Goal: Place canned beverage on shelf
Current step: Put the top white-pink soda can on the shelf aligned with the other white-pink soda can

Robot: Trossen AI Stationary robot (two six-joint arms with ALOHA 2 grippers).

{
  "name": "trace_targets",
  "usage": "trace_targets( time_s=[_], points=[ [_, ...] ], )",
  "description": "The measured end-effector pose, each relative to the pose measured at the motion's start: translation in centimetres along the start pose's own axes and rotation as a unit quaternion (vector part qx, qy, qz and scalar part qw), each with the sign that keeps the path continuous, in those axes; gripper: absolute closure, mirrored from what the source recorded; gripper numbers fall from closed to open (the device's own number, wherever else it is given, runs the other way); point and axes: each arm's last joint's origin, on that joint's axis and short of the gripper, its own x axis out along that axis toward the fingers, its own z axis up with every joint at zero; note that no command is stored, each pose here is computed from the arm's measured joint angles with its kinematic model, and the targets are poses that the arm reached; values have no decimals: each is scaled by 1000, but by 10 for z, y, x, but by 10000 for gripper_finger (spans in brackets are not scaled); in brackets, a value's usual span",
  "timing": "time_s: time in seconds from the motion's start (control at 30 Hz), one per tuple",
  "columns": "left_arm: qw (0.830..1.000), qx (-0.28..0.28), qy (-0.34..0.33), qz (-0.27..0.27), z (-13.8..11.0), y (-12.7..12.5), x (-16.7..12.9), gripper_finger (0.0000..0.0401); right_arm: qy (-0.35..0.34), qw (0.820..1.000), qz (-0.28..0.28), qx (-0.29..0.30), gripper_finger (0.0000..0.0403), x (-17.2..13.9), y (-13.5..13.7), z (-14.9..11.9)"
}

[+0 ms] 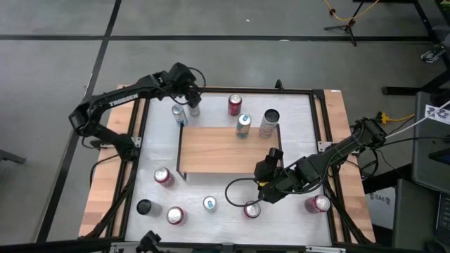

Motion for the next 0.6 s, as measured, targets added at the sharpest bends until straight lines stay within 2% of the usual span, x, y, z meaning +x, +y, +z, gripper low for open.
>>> trace_targets(
  time_s=[0.3, 0.6],
  points=[
    [999, -1, 53, 7, -7, -4, 22, 7, 0, 1000, 0, 0, 118, 0, 0, 0],
    [996, 6, 89, 7, -14, -5, 25, 7, 0, 1000, 0, 0, 118, 0, 0, 0]
  ],
)
